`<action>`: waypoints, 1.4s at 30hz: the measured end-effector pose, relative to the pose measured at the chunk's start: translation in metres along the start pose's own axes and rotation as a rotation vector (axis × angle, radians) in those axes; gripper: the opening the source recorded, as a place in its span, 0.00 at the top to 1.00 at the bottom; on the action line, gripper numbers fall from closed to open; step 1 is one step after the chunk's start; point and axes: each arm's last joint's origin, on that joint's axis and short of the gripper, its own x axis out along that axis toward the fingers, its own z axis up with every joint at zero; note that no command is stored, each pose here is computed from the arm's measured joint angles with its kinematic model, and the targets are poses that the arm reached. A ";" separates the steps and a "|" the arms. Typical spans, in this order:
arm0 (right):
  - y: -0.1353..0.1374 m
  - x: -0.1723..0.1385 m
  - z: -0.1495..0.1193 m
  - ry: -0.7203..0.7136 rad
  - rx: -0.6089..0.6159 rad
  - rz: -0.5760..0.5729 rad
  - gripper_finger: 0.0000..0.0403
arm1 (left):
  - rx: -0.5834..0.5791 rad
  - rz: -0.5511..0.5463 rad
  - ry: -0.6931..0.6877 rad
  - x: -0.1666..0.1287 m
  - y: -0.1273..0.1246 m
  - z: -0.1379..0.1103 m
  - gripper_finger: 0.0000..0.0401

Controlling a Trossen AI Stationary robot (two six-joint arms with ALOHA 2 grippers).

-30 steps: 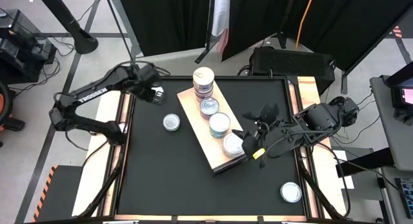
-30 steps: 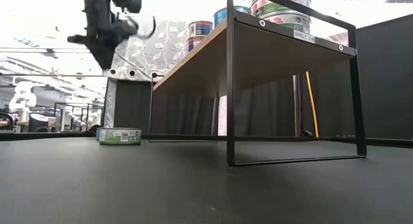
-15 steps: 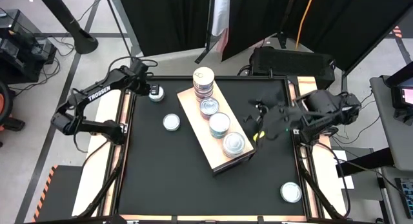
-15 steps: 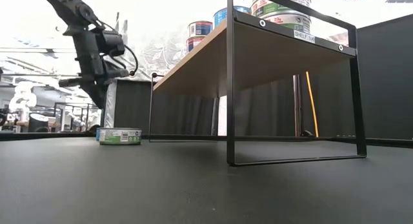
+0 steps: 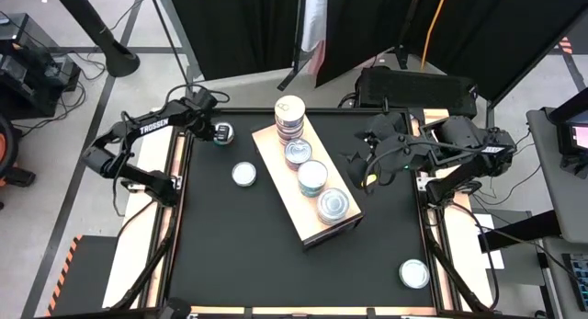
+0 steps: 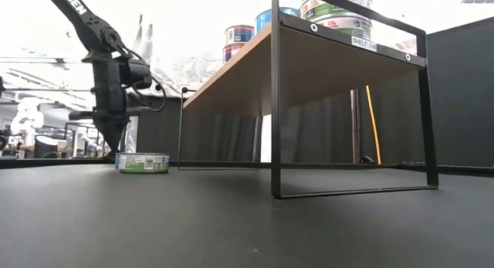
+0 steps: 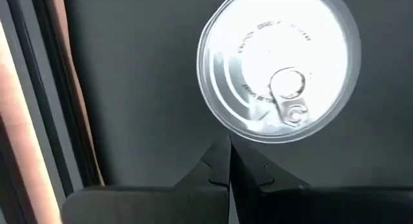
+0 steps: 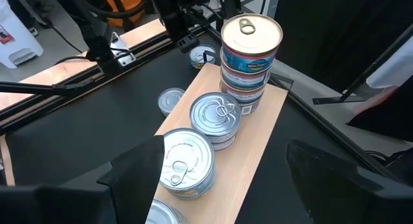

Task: Stack canned seafood by type on shelf
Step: Stack the yellow-blue tuna can on top of the stacked yellow-blue tuna can on the shelf

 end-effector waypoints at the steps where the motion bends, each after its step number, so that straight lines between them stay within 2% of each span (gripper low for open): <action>1: 0.000 0.000 0.000 0.000 0.000 0.000 0.22 | 0.002 0.005 0.005 0.002 0.000 0.000 1.00; 12: 0.000 0.000 0.000 0.000 0.004 -0.002 0.22 | 0.020 0.004 -0.006 0.006 -0.002 0.003 1.00; 17: -0.001 0.001 0.001 -0.001 0.011 -0.006 0.22 | -0.022 -0.009 -0.017 0.006 -0.003 0.004 1.00; 25: -0.001 0.001 0.001 -0.001 0.011 -0.006 0.22 | -0.023 -0.006 -0.015 0.008 -0.003 0.002 1.00; 29: -0.001 0.001 0.001 -0.002 0.011 -0.006 0.22 | 0.002 0.024 -0.001 0.013 -0.006 -0.006 1.00; 36: -0.001 0.001 0.001 0.000 0.010 -0.007 0.22 | 0.033 -0.005 0.154 0.021 -0.018 -0.032 1.00; 39: -0.002 0.001 0.000 0.006 0.004 -0.012 0.22 | 0.070 -0.070 0.221 0.014 -0.030 -0.044 1.00; 42: -0.002 0.001 -0.001 0.012 -0.002 -0.018 0.22 | 0.125 -0.154 0.208 -0.007 -0.046 -0.053 1.00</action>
